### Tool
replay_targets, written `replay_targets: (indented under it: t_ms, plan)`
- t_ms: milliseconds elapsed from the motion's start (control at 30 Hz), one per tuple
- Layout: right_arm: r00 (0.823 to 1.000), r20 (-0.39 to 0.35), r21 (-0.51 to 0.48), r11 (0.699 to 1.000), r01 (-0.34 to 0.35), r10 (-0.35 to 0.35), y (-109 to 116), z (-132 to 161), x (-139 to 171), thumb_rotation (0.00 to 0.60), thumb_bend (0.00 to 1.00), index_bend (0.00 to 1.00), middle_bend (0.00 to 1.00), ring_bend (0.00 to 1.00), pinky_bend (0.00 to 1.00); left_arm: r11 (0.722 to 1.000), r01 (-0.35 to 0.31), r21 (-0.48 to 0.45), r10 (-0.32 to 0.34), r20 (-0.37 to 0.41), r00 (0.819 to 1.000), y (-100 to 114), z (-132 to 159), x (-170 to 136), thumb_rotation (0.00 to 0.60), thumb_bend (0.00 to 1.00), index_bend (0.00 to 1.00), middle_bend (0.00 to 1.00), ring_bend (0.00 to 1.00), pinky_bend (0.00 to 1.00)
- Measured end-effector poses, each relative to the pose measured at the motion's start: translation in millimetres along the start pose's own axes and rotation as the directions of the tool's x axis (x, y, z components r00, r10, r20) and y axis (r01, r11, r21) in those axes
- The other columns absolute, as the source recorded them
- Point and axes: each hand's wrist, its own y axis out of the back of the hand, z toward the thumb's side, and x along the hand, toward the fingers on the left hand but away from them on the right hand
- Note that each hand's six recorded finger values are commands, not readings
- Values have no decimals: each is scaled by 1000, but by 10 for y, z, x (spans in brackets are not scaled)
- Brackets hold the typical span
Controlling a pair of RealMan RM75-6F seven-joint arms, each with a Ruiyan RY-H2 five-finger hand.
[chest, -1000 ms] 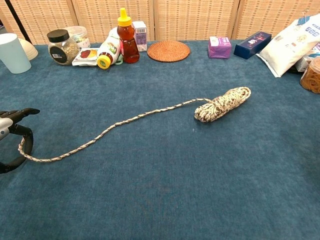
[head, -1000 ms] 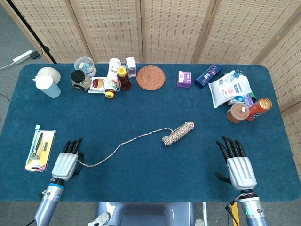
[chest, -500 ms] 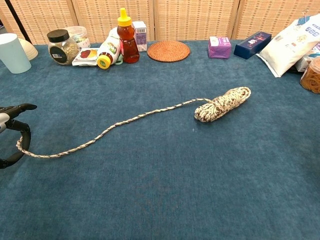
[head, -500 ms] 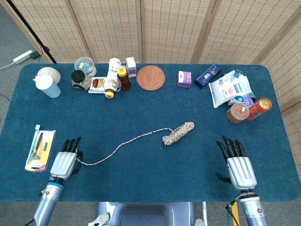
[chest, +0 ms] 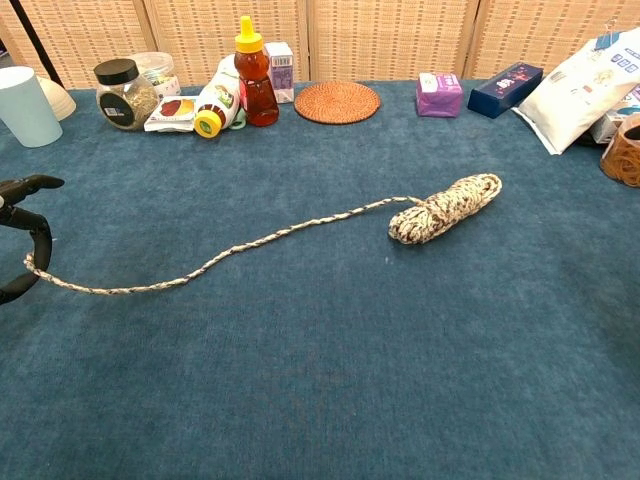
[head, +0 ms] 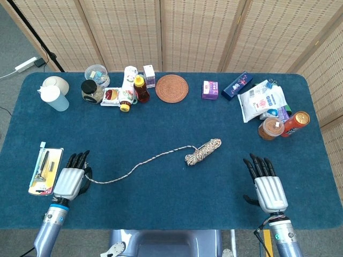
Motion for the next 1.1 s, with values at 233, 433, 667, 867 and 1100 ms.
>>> replay_targets:
  t_ms: [233,433,667,867,1100]
  plan:
    - [991,-126,26,999,-37,40,-44,249,-349,600,0,0,0,0,0,999,-51,15,51,18,999,316,-1,28,600,449,650,0,0,0]
    - [967,-229,42,994,-104,111,-173,482,-736,600,0,0,0,0,0,995,-95,17,95,33,995,581,22,51,600,449,652,0,0,0]
    - [939,-271,71,978,-198,210,-418,737,-1285,600,0,0,0,0,0,989,-140,36,138,50,989,866,61,89,600,448,652,0,0,0]
    - [943,-244,130,971,-201,228,-524,827,-1668,600,0,14,0,0,0,985,-156,68,151,69,986,996,92,116,600,448,652,0,0,0]
    - [951,-203,177,964,-198,232,-553,823,-1876,600,0,102,0,0,0,985,-155,70,150,72,986,1030,86,136,600,448,652,0,0,0]
